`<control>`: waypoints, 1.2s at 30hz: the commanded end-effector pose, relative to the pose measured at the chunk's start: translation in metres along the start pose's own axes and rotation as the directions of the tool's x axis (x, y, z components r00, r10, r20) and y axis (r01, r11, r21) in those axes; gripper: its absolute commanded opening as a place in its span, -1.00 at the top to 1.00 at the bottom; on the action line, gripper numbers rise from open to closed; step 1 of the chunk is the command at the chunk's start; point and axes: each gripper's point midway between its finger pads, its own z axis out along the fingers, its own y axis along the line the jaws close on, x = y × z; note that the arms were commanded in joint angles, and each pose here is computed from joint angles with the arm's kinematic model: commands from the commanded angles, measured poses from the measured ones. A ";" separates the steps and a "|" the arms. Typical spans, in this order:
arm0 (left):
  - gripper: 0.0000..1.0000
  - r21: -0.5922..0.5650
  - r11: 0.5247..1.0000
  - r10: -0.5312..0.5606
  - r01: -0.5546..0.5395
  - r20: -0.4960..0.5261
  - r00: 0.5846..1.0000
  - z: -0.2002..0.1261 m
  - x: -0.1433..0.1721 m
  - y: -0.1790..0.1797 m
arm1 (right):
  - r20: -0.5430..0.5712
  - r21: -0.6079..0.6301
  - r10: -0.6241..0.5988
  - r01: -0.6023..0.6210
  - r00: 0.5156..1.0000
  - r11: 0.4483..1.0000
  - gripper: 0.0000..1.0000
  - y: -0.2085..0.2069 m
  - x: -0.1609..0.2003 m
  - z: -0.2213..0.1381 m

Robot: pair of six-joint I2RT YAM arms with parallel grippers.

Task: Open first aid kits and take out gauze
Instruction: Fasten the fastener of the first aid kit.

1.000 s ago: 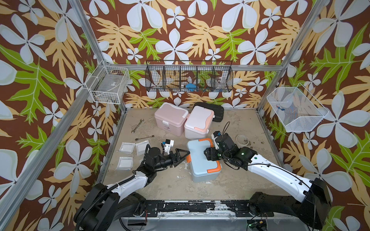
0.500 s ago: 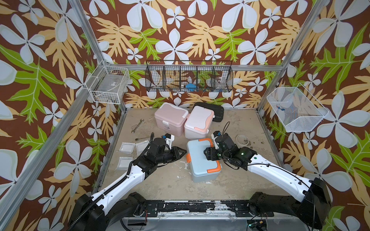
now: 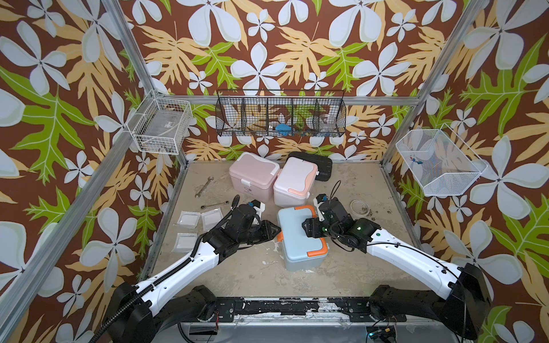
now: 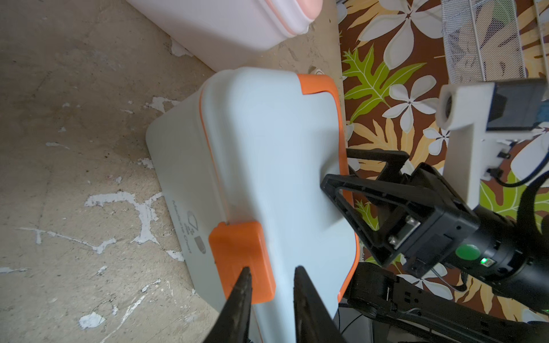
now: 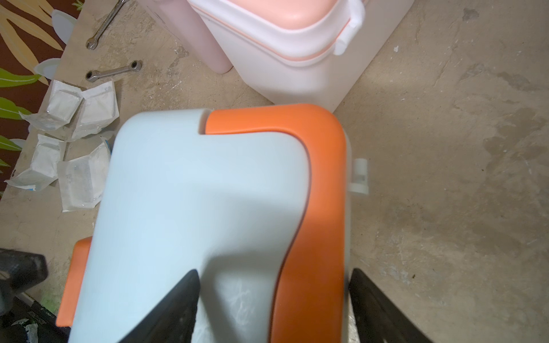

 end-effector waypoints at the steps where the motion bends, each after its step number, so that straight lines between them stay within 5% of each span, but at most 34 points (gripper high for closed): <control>1: 0.47 -0.062 0.997 0.037 -0.036 0.006 0.999 0.001 -0.001 0.006 | -0.228 0.079 -0.042 0.062 0.973 0.995 -0.55 -0.024 0.056 0.001; 25: 0.52 -0.197 0.977 0.073 -0.079 -0.040 0.997 0.010 0.014 0.030 | -0.230 0.075 -0.039 0.058 0.972 0.995 -0.55 -0.024 0.059 0.002; 36: 0.41 -0.095 0.994 0.043 -0.047 -0.039 0.998 0.016 0.017 0.015 | -0.230 0.064 -0.038 0.054 0.972 0.997 -0.54 -0.022 0.059 0.003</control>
